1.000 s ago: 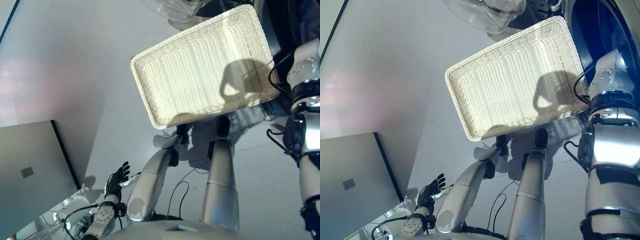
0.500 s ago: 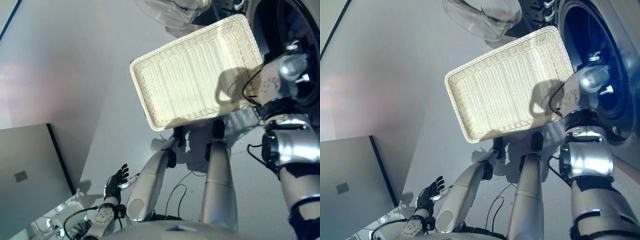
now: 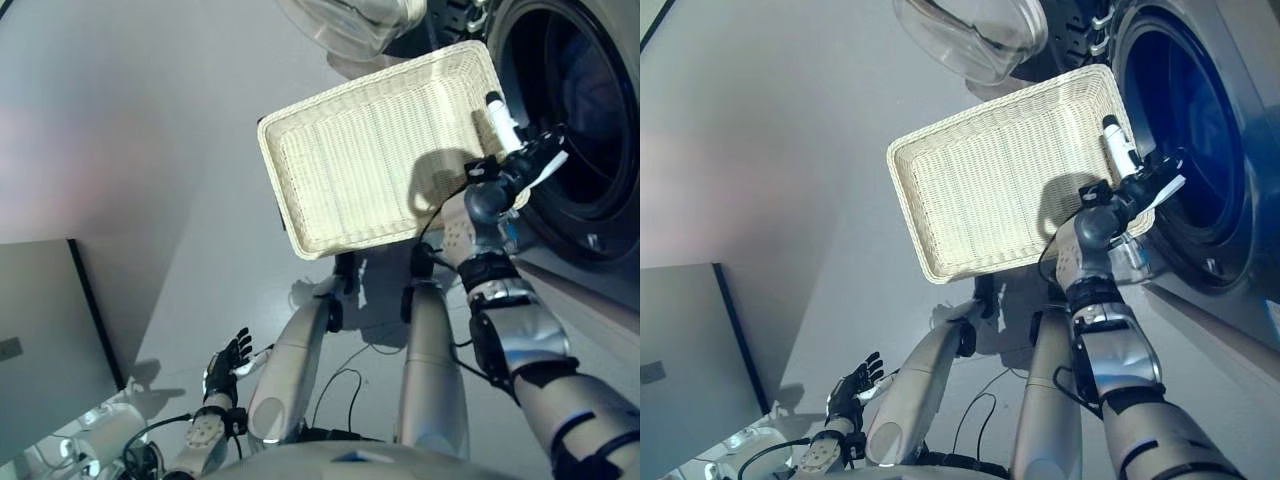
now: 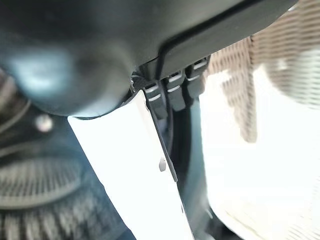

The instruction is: Pick up the clothes and place them into the washing machine

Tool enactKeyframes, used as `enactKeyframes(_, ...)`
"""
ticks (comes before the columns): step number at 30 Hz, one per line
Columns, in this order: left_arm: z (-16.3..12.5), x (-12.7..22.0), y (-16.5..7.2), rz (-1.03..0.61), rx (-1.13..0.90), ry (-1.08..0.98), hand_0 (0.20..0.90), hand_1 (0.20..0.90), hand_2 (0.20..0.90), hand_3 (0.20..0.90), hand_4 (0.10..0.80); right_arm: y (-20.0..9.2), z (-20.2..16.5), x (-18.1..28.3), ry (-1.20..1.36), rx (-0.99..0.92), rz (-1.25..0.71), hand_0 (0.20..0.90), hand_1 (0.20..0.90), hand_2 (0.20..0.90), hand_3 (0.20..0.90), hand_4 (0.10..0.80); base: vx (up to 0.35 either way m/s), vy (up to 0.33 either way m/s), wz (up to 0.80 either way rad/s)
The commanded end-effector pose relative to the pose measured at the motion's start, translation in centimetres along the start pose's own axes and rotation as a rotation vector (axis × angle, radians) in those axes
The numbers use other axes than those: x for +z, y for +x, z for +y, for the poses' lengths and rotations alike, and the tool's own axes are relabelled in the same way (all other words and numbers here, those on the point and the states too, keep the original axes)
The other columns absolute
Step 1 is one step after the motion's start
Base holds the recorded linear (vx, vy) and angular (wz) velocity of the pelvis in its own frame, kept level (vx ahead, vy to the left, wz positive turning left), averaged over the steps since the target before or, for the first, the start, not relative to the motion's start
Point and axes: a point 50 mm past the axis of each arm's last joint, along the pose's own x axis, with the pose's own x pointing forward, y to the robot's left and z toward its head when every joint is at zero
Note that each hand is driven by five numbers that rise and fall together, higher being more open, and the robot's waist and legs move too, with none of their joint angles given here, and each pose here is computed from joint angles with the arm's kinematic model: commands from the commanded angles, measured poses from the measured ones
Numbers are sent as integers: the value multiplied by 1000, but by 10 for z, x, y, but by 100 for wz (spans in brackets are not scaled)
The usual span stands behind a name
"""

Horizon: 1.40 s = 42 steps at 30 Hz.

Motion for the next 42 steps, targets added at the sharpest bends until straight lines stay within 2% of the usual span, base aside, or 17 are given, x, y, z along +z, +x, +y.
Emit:
enactKeyframes(1, 20, -29, -20, 82, 43, 61, 900, 900, 900, 900, 800, -17, 12, 3, -2, 166, -85, 900, 900, 900, 900, 800, -7, -9, 14)
enactKeyframes(5, 25, -29, -20, 84, 57, 69, 900, 900, 900, 900, 800, -33, 1, -19, -59, 218, -32, 900, 900, 900, 900, 800, 4, -10, 5)
enactKeyframes(7, 27, -30, -21, 92, 69, 69, 900, 900, 900, 900, 800, -50, -21, -46, -102, 233, 55, 900, 900, 900, 900, 800, 56, -9, 1)
enactKeyframes(9, 29, -31, -21, 94, 75, 66, 900, 900, 900, 900, 800, -55, -27, -52, -116, 250, 73, 900, 900, 900, 900, 800, 49, -14, 4)
enactKeyframes(10, 32, -30, -22, 88, 80, 57, 900, 900, 900, 900, 800, -62, -46, -62, -168, 274, 107, 900, 900, 900, 900, 800, 67, -12, 2)
enactKeyframes(13, 36, -29, -23, 83, 83, 49, 900, 900, 900, 900, 800, -66, -63, -68, -204, 270, 129, 900, 900, 900, 900, 800, 43, -6, -1)
enactKeyframes(14, 38, -30, -24, 91, 84, 48, 900, 900, 900, 900, 800, -68, -85, -78, -272, 265, 172, 900, 900, 900, 900, 800, -33, -11, 4)
enactKeyframes(15, 38, -31, -24, 91, 84, 48, 900, 900, 900, 900, 800, -68, -85, -78, -273, 265, 173, 900, 900, 900, 900, 800, 44, -43, 8)
enactKeyframes(16, 39, -30, -23, 91, 84, 43, 900, 900, 900, 900, 800, -74, -106, -86, -333, 261, 216, 900, 900, 900, 900, 800, 77, -32, 8)
enactKeyframes(18, 40, -31, -23, 97, 80, 49, 900, 900, 900, 900, 800, -78, -116, -91, -370, 268, 241, 900, 900, 900, 900, 800, 140, -46, 6)
enactKeyframes(21, 43, -37, -24, 134, 92, 62, 900, 900, 900, 900, 800, -92, -145, -104, -466, 289, 320, 900, 900, 900, 900, 800, 151, -58, 6)
enactKeyframes(22, 44, -39, -23, 151, 101, 68, 900, 900, 900, 900, 800, -102, -168, -113, -519, 270, 389, 900, 900, 900, 900, 800, 190, -91, 2)
enactKeyframes(24, 44, -40, -23, 158, 108, 69, 900, 900, 900, 900, 800, -107, -175, -115, -535, 272, 408, 900, 900, 900, 900, 800, 105, -55, 6)
enactKeyframes(26, 44, -43, -22, 178, 115, 87, 900, 900, 900, 900, 800, -123, -198, -125, -614, 284, 493, 900, 900, 900, 900, 800, 131, -71, 1)
enactKeyframes(32, 46, -48, -23, 221, 133, 145, 900, 900, 900, 900, 800, -152, -232, -135, -708, 296, 622, 900, 900, 900, 900, 800, 119, -64, 4)
enactKeyframes(35, 50, -54, -25, 265, 163, 192, 900, 900, 900, 900, 800, -177, -261, -147, -804, 241, 757, 900, 900, 900, 900, 800, 112, -65, 10)
enactKeyframes(42, 52, -60, -26, 326, 185, 288, 900, 900, 900, 900, 800, -210, -285, -157, -922, 234, 912, 900, 900, 900, 900, 800, 57, -37, 2)
